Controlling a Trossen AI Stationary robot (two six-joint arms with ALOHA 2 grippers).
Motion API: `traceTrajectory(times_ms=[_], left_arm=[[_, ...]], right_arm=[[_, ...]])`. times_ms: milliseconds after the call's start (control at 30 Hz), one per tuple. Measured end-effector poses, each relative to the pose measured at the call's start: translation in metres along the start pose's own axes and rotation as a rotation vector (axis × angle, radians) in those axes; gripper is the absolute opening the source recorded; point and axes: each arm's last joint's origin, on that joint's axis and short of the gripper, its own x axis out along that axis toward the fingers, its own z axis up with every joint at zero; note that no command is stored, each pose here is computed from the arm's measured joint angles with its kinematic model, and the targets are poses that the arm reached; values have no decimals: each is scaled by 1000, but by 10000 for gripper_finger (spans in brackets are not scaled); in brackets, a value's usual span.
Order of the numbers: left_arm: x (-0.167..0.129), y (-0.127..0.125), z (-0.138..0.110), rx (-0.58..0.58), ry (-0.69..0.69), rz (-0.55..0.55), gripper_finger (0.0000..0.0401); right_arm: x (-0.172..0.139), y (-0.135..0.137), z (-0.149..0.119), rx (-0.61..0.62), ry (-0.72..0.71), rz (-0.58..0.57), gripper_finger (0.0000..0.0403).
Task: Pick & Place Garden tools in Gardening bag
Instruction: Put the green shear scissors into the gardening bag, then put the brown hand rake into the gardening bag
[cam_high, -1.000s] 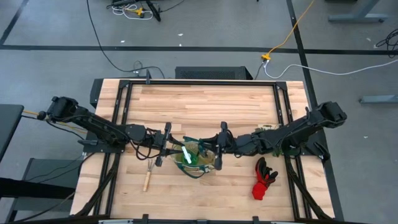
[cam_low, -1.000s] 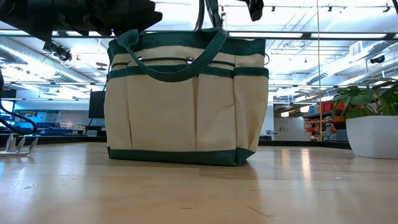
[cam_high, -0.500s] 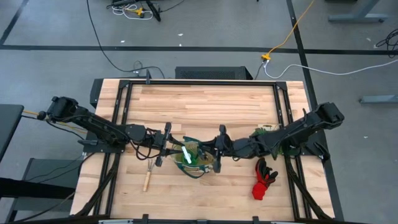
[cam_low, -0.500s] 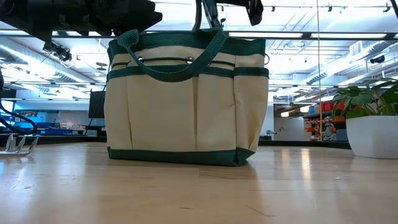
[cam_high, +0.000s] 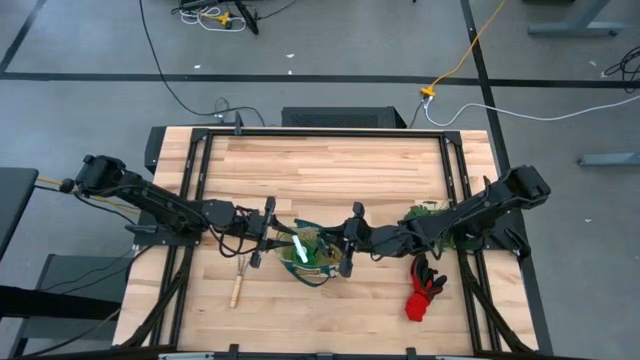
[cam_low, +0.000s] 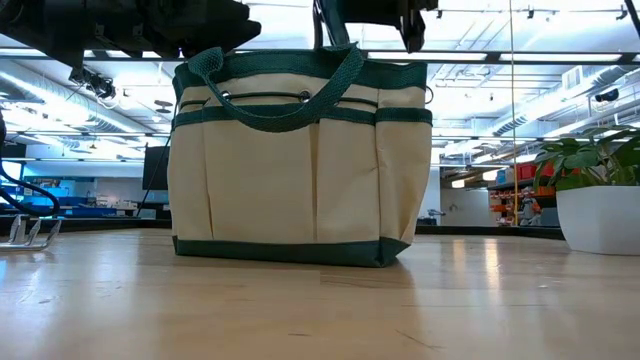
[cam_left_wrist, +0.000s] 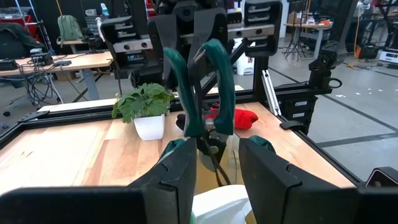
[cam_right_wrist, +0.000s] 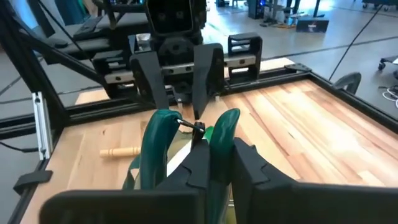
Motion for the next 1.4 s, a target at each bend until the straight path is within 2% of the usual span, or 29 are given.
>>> traceTrajectory(times_ms=[333, 833, 967, 1400], left_arm=[[0, 0, 0, 0, 0, 0, 126], [0, 0, 0, 0, -1, 0, 126], [0, 0, 0, 0, -1, 0, 126], [0, 0, 0, 0, -1, 0, 126]], right_arm=[[-1, -1, -5, 10, 43, -33, 66], [-2, 0, -10, 12, 89, -4, 70], [-2, 0, -13, 24, 132, 34, 70], [-2, 0, -13, 20, 126, 19, 70]])
